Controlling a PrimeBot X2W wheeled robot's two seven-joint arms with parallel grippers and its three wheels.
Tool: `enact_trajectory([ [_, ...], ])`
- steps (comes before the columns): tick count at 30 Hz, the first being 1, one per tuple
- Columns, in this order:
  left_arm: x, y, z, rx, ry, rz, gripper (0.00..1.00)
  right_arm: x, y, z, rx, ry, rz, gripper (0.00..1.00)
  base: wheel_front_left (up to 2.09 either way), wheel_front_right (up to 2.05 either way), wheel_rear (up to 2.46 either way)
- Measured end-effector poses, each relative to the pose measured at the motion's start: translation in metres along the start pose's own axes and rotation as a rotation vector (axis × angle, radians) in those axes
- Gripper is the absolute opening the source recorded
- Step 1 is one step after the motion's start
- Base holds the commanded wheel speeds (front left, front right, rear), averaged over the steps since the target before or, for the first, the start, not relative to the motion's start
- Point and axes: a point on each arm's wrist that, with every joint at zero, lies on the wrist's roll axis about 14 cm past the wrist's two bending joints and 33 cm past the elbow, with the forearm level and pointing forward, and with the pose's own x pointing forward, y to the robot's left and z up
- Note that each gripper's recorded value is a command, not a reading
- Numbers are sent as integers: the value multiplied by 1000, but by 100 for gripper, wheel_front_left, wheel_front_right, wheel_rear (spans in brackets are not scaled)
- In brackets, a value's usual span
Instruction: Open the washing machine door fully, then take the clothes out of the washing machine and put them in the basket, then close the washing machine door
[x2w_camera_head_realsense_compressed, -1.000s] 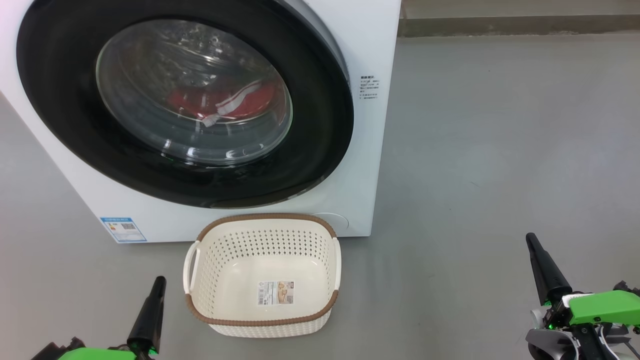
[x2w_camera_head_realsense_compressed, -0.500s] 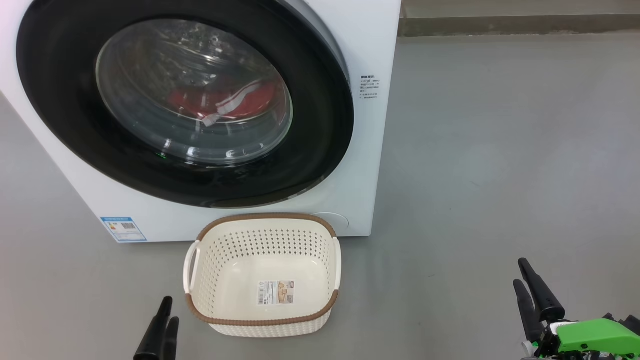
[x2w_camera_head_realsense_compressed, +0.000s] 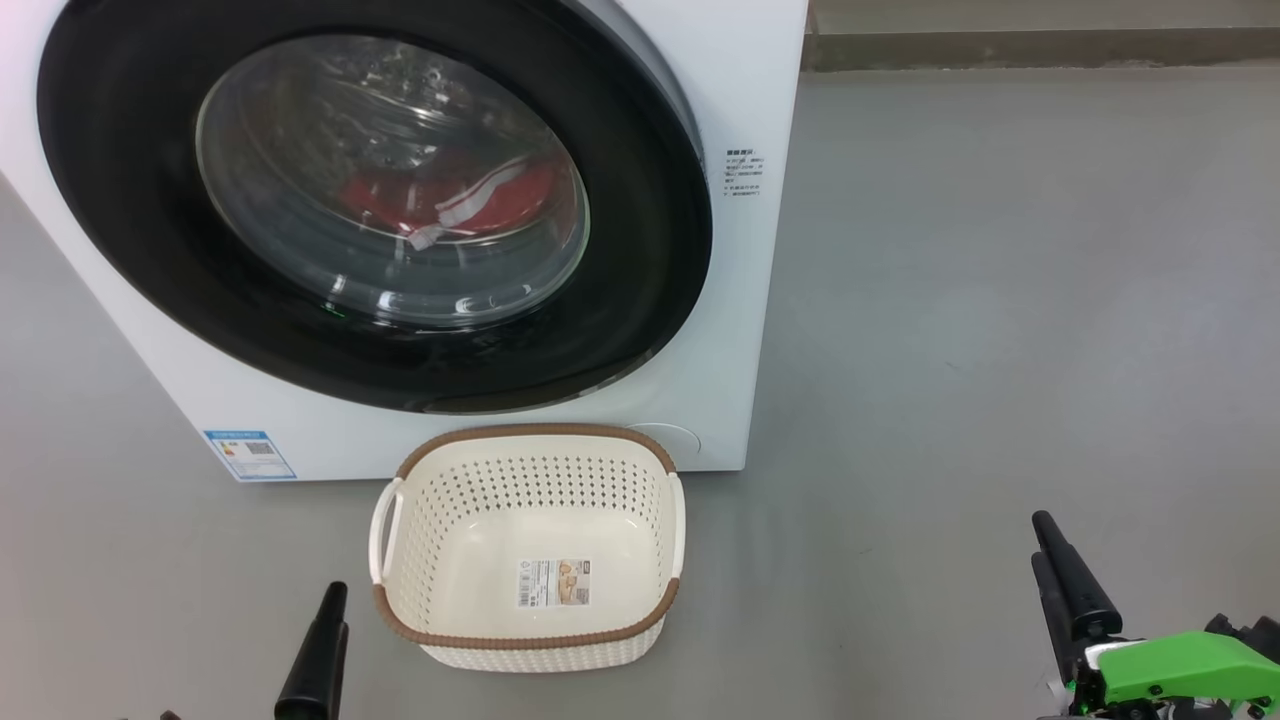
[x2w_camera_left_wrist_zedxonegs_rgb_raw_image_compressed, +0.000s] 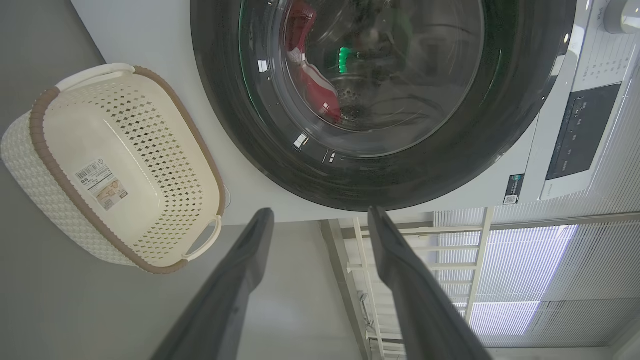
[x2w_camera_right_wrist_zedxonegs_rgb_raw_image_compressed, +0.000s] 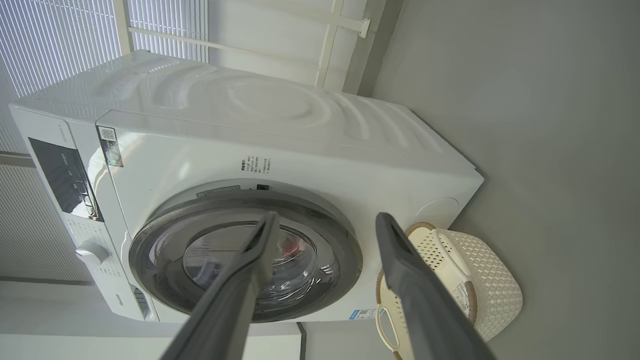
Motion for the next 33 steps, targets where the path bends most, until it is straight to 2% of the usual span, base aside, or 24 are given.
enact_trajectory([
  [17, -1, -4, -3, 246, -6, 5, 100, 0, 1, 0, -187, -6, 2, 100, 0, 0, 0],
  [33, -3, -11, -10, 517, 1, -1, 100, -2, -1, 0, -422, 1, 2, 100, 0, 0, 0],
])
